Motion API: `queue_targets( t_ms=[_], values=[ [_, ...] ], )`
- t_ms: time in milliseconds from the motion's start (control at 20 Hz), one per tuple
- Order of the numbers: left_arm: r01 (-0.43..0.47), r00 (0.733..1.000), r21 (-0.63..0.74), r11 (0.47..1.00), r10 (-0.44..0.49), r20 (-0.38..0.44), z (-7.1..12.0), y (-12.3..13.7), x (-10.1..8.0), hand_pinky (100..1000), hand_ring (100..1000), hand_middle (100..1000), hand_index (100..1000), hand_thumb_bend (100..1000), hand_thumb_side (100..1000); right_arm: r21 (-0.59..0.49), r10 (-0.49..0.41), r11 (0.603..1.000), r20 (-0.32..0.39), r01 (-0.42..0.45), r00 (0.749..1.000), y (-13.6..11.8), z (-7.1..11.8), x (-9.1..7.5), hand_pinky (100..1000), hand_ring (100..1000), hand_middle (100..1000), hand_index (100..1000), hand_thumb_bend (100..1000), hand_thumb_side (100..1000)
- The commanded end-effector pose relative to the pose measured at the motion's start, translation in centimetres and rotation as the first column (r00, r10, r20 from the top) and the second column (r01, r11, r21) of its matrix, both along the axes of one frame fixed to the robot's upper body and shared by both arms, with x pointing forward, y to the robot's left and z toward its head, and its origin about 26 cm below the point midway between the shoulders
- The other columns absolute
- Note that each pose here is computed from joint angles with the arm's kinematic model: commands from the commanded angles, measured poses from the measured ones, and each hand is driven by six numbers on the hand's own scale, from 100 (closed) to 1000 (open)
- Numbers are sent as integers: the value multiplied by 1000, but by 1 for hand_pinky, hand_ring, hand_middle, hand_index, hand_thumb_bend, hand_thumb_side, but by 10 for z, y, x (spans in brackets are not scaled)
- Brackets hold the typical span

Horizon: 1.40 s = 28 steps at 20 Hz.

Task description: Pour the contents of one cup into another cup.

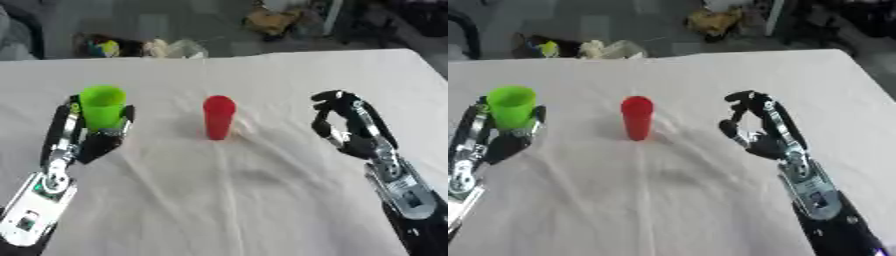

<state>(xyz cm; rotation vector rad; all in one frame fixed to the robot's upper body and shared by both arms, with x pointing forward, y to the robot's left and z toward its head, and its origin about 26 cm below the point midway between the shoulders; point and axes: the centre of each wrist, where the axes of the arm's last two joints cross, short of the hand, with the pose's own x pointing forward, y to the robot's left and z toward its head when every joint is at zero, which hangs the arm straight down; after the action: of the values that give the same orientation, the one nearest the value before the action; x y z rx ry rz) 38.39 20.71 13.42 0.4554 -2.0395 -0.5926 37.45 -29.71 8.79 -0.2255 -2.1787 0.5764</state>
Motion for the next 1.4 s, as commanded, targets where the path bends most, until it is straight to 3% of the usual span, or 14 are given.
queue_targets(
  t_ms=[50,600,1050,1400],
  values=[
    [21,997,6,1000,-21,72,25,5,-12,100,446,329,565,100,466,-9,-15,1000,23,15,1000,-8,10,3,726,445,360,709,639,654],
    [86,992,-50,995,-81,98,45,1,-46,100,455,336,560,100,485,-66,-2,998,-37,0,999,-7,4,18,718,432,343,706,651,616],
    [148,986,-79,986,-141,86,48,-10,-58,100,461,340,566,100,478,-196,30,980,-77,-45,997,0,-4,36,738,475,382,725,693,559],
    [189,980,-85,978,-183,77,49,-16,-64,100,467,345,570,100,470,-297,18,954,-56,-33,998,2,-4,47,762,519,441,764,786,544]
  ],
)
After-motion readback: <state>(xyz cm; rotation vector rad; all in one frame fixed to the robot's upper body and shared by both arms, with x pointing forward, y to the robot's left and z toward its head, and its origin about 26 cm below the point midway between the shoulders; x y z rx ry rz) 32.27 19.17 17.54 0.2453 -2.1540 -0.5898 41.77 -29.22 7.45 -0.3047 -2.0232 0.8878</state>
